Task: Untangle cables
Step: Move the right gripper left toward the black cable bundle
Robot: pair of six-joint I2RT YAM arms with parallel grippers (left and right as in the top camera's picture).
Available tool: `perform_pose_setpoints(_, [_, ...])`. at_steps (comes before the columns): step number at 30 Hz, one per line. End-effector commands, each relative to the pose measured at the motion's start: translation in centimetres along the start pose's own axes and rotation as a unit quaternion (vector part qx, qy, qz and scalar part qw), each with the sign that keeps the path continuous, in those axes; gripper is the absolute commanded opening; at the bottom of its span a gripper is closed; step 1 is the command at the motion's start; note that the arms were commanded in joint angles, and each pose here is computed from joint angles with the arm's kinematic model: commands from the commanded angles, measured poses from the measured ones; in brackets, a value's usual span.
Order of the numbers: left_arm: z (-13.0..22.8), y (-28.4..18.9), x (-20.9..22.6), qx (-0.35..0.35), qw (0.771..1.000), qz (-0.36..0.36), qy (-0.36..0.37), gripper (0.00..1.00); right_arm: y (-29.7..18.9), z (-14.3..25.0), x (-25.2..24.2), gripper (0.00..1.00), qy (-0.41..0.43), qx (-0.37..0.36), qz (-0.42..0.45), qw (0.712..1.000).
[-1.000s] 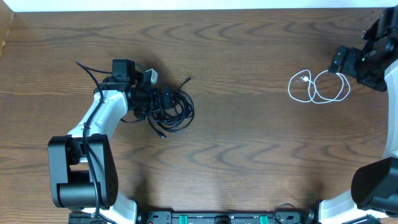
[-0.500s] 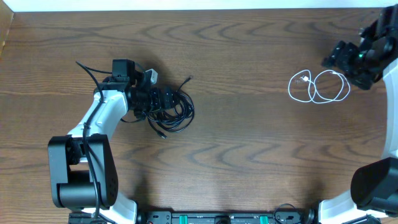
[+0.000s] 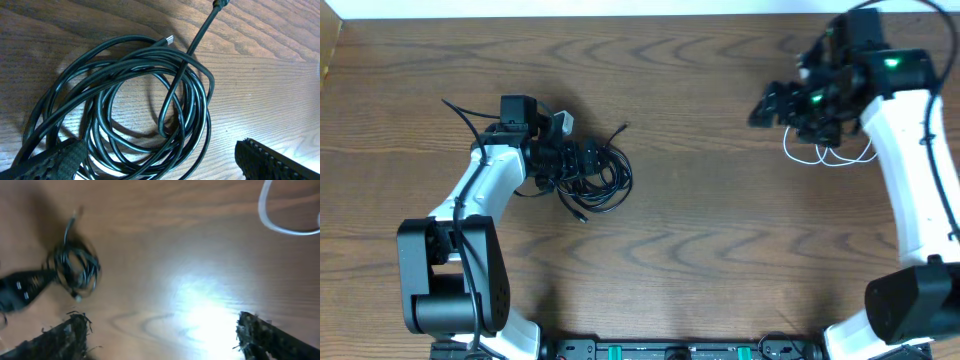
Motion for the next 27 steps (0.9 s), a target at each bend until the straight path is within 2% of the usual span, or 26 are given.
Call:
perform_pose_setpoints(1, [0.1, -0.3, -0.1, -0.002, 1.0, -0.005, 0.003, 0.99, 0.2, 1.6, 1.6, 0.99, -0.048, 0.0, 0.016, 0.999])
perform_pose_setpoints(11, [0.2, -0.2, -0.1, -0.002, 1.0, -0.005, 0.003, 0.99, 1.2, 4.7, 3.9, 0.99, -0.094, 0.035, 0.026, 0.995])
perform_pose_setpoints(27, [0.1, -0.3, -0.1, -0.002, 1.0, -0.005, 0.003, 0.99, 1.5, 5.6, 4.6, 0.99, -0.104, 0.048, 0.019, 0.993])
Point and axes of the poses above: each gripper's point midway between its finger pads, its own y axis out along the fingers, its own x axis along the line the jaws close on, z = x × y, the point moved 8 cm from there along -y, back along the fingers, and after that the axes turned 13 degrees about y, right-handed, at the moved point
